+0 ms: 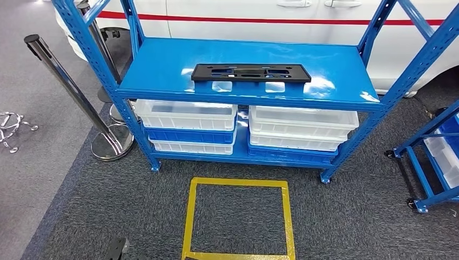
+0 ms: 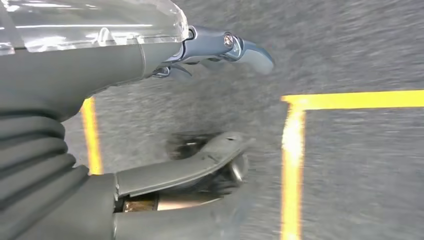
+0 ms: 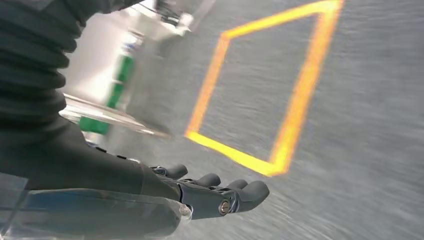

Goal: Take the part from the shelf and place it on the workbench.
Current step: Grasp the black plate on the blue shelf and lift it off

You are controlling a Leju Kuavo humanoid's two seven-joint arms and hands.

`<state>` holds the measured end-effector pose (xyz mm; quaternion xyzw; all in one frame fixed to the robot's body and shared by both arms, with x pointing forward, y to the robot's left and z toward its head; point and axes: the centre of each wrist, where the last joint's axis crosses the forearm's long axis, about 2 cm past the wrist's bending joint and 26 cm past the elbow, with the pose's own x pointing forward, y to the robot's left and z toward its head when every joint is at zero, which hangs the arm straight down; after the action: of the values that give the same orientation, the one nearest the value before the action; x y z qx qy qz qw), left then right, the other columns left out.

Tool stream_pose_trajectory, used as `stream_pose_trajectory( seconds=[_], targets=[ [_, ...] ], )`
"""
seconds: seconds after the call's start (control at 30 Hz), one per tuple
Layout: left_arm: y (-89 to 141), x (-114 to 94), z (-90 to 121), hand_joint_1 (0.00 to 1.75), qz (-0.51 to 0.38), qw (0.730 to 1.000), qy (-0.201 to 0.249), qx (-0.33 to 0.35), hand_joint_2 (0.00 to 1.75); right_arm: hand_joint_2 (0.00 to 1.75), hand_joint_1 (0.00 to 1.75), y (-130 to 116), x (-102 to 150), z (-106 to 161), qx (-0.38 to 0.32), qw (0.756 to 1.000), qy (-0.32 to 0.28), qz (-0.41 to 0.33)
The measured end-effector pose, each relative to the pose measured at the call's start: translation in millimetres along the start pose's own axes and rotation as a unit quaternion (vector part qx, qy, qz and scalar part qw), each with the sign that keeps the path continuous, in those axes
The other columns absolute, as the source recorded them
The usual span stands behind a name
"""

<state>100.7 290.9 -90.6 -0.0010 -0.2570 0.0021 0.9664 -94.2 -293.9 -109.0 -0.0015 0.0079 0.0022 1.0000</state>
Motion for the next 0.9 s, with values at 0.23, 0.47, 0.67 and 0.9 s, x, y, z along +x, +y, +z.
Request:
stream_pose_trajectory(
  seconds=[0.23, 0.47, 0.67, 0.9],
  targets=[
    [-1.1, -146.5, 60.1, 0.0, 0.0, 0.979, 0.206, -0.001, 1.75, 1.75, 0.0, 1.3, 160.9, 10.1, 0.001, 0.978, -0.21, -0.001],
    [0.7, -196.5, 95.5, 0.0, 0.0, 0.957, 0.288, 0.001, 1.75, 0.0, 0.0, -0.7, 215.5, 28.2, -0.001, 0.957, -0.29, -0.001],
    [-0.1, -89.7, 28.3, 0.0, 0.0, 0.991, 0.131, 0.0, 1.75, 1.75, 0.0, 2.2, 99.0, 0.6, 0.002, 0.991, -0.136, -0.001],
    [4.8, -5.3, -0.9, 0.0, 0.004, 1.0, 0.009, 0.011, 1.75, 1.75, 0.0, 6.3, 14.1, -1.2, 0.01, 0.999, -0.03, -0.012]
  ],
)
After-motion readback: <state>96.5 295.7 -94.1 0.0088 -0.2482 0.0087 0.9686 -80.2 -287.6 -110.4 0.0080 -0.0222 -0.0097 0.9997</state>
